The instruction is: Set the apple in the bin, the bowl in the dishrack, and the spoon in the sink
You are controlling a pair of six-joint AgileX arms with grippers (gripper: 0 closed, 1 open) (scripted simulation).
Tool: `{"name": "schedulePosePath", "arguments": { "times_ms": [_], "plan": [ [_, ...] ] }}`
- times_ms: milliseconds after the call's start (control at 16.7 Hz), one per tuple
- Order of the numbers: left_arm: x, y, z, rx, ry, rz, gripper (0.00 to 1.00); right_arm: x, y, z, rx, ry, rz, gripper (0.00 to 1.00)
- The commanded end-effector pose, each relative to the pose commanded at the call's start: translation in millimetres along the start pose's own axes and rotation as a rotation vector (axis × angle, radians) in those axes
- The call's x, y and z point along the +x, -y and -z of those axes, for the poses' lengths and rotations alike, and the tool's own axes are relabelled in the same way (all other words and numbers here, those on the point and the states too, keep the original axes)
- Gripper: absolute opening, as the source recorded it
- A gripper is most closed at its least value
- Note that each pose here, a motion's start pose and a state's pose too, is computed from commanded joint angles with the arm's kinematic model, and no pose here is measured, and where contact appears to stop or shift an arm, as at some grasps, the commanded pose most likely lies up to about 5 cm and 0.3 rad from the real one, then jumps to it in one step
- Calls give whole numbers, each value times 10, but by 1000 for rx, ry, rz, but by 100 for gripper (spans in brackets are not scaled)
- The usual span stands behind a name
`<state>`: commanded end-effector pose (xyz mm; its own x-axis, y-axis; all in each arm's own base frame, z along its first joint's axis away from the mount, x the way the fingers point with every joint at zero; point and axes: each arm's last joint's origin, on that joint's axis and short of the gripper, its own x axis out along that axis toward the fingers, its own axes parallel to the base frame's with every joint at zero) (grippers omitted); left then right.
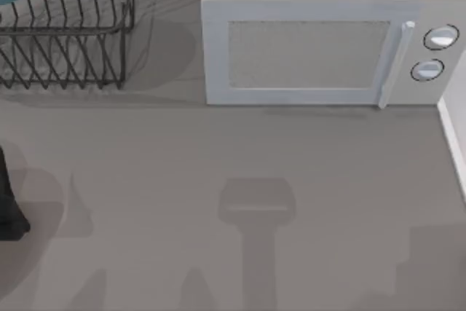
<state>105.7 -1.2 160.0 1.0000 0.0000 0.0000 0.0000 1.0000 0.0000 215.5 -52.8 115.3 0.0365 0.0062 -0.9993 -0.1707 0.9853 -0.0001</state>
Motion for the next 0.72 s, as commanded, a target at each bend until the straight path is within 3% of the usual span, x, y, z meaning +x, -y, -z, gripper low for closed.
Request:
{"name": "schedulePosePath", "arguments": {
  "times_ms": [720],
  "plan": [
    [0, 0, 0, 0, 0, 0, 100, -989, -1, -35, 0, -1, 0, 0]
  ]
}}
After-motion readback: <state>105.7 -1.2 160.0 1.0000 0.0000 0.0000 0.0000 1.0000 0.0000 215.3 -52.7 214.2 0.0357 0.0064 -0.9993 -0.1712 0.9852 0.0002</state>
